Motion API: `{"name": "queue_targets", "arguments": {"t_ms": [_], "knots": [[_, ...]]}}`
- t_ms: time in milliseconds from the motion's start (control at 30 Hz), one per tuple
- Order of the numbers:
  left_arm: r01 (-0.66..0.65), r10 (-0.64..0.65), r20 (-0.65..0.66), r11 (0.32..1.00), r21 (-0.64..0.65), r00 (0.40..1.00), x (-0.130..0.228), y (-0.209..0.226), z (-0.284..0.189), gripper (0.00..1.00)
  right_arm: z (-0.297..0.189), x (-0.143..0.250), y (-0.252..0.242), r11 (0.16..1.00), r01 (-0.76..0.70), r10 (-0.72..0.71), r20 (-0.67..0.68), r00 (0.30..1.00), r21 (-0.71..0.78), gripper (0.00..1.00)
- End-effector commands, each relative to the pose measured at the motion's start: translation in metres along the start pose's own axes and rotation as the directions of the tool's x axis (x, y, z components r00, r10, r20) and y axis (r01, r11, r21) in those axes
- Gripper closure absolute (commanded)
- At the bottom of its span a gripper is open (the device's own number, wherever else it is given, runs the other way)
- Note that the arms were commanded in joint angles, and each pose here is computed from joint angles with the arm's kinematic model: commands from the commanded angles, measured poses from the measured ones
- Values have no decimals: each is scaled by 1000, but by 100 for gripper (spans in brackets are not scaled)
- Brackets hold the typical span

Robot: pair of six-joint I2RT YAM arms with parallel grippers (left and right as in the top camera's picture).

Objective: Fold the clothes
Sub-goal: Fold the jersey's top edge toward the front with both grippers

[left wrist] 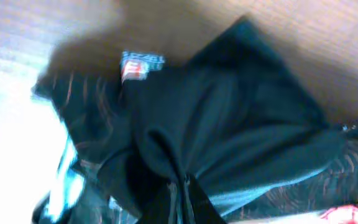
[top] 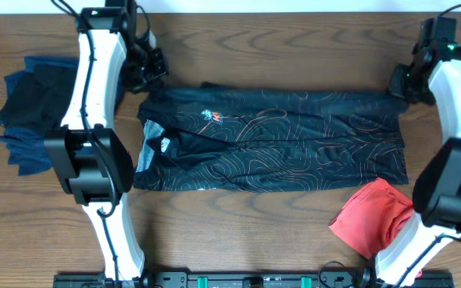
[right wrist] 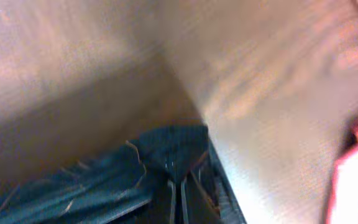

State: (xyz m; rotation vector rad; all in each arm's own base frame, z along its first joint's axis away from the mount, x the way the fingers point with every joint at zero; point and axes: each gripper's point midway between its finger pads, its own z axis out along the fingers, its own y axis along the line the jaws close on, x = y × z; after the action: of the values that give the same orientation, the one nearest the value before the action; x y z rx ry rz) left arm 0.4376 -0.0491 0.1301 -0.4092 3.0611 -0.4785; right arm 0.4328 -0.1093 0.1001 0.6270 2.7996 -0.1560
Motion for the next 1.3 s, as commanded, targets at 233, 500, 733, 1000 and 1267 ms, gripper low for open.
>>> {"name": "queue_targets", "arguments": {"t_ms": [233,500,733,1000,1267], "knots": [[-11,2,-181,999,-46,983,48,18,-15,94,-21,53,-50,974,56,-11,-199,980,221,99],[-71,48,-318,996,-61,947,82,15,-11,94,-25,65,-58,964,66,-1,-244,970,256,99],[-50,8,-418,995,-89,909,105,26,4,94,-26,67,-58,963,88,-20,-261,965,253,99],[-68,-19,-542,988,-139,840,138,40,24,94,-26,67,-58,963,88,-20,-261,965,253,99],[-84,-97,-609,961,-262,788,162,68,34,94,-27,68,-58,963,90,-20,-265,964,253,99]]}}
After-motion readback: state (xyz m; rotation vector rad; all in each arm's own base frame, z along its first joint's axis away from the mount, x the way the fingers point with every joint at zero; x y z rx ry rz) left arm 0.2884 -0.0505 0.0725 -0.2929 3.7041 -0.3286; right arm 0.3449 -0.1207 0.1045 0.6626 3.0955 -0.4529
